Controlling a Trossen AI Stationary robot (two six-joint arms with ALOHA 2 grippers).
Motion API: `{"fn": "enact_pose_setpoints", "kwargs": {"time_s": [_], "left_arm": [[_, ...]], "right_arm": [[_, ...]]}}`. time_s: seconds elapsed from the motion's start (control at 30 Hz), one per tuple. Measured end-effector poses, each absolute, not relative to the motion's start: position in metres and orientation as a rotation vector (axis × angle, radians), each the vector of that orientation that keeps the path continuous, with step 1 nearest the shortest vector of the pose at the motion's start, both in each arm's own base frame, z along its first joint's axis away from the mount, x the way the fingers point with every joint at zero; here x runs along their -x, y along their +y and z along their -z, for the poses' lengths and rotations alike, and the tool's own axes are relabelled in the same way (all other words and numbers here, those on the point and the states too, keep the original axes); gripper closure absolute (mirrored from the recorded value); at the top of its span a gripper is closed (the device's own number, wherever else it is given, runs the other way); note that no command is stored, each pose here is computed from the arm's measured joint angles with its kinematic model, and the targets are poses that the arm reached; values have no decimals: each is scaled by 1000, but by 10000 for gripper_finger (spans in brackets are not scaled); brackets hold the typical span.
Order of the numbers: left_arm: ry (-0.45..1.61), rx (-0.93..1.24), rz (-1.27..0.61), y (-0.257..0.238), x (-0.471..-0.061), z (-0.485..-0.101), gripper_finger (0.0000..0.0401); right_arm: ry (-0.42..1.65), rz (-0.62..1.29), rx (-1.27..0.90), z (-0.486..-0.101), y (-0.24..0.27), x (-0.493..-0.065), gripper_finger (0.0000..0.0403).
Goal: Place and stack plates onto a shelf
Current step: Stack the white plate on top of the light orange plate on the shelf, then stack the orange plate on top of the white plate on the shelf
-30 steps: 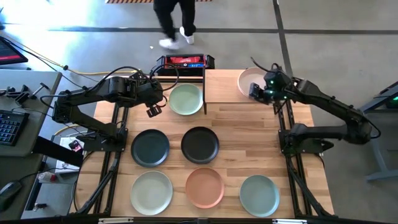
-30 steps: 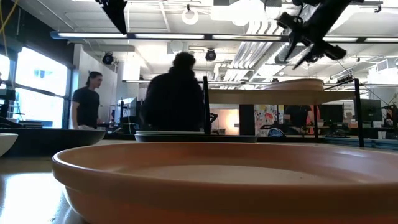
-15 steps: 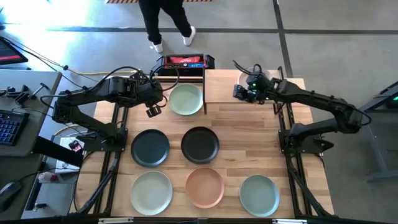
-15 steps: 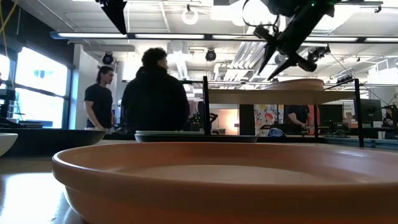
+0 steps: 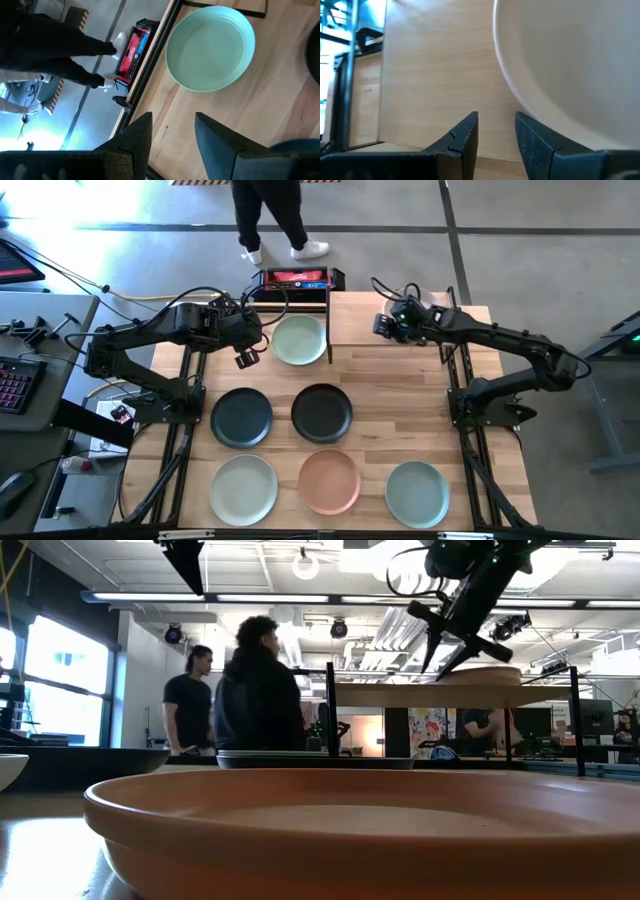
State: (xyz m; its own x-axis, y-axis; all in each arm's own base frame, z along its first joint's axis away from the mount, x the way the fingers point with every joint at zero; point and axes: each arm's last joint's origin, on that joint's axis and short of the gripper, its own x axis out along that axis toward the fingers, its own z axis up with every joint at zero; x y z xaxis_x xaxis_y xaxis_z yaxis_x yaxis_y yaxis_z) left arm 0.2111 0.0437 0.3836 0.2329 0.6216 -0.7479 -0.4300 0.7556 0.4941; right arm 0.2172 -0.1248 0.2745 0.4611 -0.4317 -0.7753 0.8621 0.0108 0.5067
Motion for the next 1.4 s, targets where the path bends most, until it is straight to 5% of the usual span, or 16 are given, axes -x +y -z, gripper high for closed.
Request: {"fn": "enact_pose_setpoints", "kwargs": {"time_s": [0.63,0.97,1.4], "left_arm": [[1122,-199,-731,44,-211,-384,266],[1107,-239,-713,44,-214,-385,266],[976,-197,-725,46,-226,-390,266]], "right_arm": [[501,1093,-1168,-277,-128,-204,284],[415,705,-1146,-307,-103,-212,284],[636,157,-996,-310,-46,-234,284]]}}
